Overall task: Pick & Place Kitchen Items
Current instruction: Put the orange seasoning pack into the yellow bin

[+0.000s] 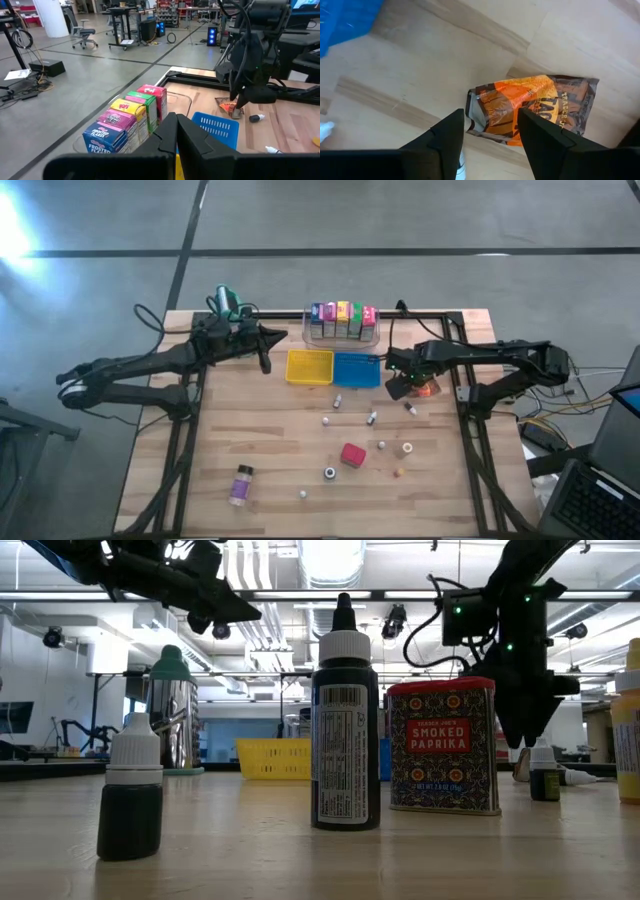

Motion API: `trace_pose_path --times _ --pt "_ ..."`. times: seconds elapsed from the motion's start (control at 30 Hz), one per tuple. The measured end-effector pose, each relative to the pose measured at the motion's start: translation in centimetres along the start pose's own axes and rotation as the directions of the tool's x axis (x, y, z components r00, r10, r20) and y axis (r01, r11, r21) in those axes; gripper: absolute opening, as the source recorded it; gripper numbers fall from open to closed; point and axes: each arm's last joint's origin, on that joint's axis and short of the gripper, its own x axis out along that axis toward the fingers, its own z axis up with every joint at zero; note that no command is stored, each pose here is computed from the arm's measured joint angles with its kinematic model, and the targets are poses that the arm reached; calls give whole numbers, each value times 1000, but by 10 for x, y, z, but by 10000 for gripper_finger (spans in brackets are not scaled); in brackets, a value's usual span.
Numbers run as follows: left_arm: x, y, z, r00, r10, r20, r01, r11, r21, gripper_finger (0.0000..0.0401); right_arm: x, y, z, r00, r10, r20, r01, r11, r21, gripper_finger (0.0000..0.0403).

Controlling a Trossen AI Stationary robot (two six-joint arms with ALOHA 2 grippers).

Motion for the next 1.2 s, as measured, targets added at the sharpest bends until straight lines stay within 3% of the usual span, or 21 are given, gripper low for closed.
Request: trace_pose_path --times 0.4,0.87,1.0,1.2 --pt "0 0 0 1000 0 -1 0 1000 -17 10 12 9 -8 996 -86 -30 85 996 -26 135" --pt "0 0 0 1000 0 -1 0 1000 -25 10 11 8 -8 994 -110 5 110 994 -26 16" --pt "0 0 0 1000 0 -1 0 1000 -26 10 11 8 -8 994 -109 3 109 994 -27 14" --pt "0 0 0 1000 0 -1 0 1000 -26 10 11 9 -8 994 -109 2 109 994 -29 57"
